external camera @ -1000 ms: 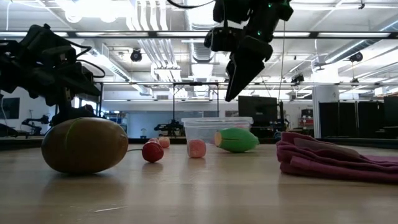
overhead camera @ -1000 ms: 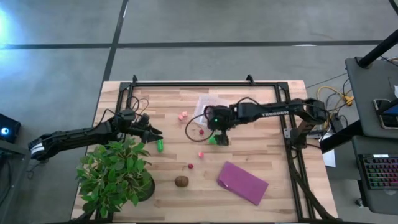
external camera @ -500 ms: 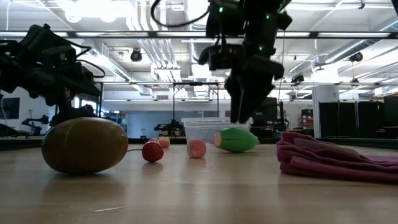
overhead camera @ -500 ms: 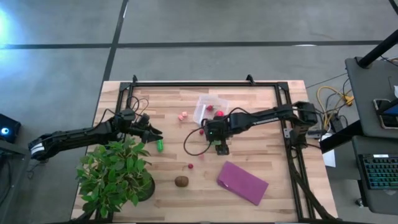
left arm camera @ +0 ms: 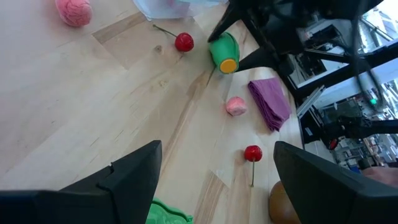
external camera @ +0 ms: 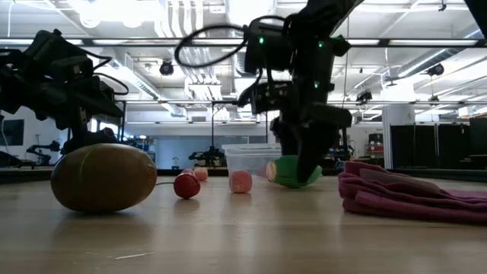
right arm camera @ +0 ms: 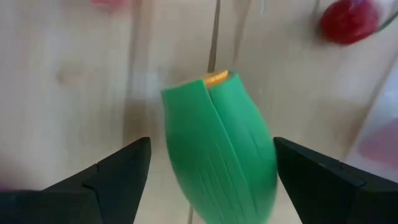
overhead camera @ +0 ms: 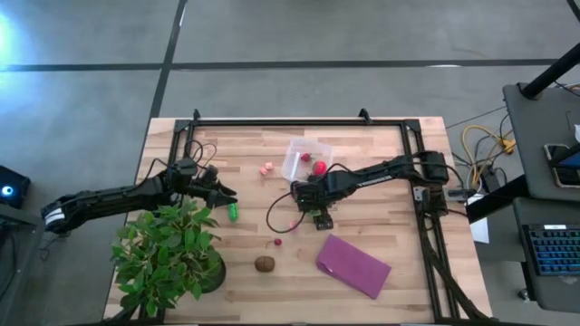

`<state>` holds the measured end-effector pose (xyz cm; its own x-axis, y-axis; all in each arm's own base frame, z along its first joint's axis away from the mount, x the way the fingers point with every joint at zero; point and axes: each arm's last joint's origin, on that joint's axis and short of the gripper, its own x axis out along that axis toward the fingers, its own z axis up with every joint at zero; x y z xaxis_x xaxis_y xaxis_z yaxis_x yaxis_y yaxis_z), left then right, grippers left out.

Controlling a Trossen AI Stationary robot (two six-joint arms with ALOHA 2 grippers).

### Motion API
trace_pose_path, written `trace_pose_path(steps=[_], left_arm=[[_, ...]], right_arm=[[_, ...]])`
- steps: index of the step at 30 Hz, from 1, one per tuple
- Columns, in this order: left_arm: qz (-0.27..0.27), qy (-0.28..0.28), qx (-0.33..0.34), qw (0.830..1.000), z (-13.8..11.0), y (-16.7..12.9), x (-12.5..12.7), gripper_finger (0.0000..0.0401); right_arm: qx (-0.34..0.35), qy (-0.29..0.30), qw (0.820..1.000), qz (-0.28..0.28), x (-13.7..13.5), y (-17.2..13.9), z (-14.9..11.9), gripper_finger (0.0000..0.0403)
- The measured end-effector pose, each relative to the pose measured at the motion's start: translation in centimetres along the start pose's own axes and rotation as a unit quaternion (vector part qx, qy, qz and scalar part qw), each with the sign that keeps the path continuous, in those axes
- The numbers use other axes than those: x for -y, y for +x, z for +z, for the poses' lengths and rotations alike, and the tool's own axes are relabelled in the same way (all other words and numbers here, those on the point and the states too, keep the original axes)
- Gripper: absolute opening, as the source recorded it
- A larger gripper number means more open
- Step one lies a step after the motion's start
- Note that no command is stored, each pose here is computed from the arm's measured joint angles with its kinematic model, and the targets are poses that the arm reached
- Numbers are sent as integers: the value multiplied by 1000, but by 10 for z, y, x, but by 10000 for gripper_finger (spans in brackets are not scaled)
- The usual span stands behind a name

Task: Pick and placing Produce into tupperware
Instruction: Put the corn in the transparent bin

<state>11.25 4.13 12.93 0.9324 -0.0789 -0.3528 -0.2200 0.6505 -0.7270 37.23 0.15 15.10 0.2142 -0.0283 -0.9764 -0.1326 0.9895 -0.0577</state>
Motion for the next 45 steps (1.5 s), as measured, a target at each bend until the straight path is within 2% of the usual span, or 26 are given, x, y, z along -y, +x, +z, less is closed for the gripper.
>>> trace_pose_path(steps=[12,22,26,31,36,40,42,45], left_arm=[[0,0,0,1000,0,0,0,295],[0,0,0,1000,0,0,0,295],[0,0,0,1000,0,0,0,295],[0,0,0,1000,0,0,0,295],[0,0,0,1000,0,0,0,295],[0,0,0,1000,0,0,0,295],[0,0,0,1000,0,0,0,295],[0,0,0,1000,0,0,0,295]], right_arm=[[-1,-1,1000,-15,1,-1,0,319],[-7,2,1000,-30,2,-2,-1,226],[-21,3,999,-24,1,-9,1,208],[21,26,999,-25,4,-40,15,215],[90,61,993,-53,9,-93,29,226],[135,105,978,-122,30,-127,35,227],[135,133,974,-127,51,-127,34,228],[117,176,972,-101,86,-112,29,228]])
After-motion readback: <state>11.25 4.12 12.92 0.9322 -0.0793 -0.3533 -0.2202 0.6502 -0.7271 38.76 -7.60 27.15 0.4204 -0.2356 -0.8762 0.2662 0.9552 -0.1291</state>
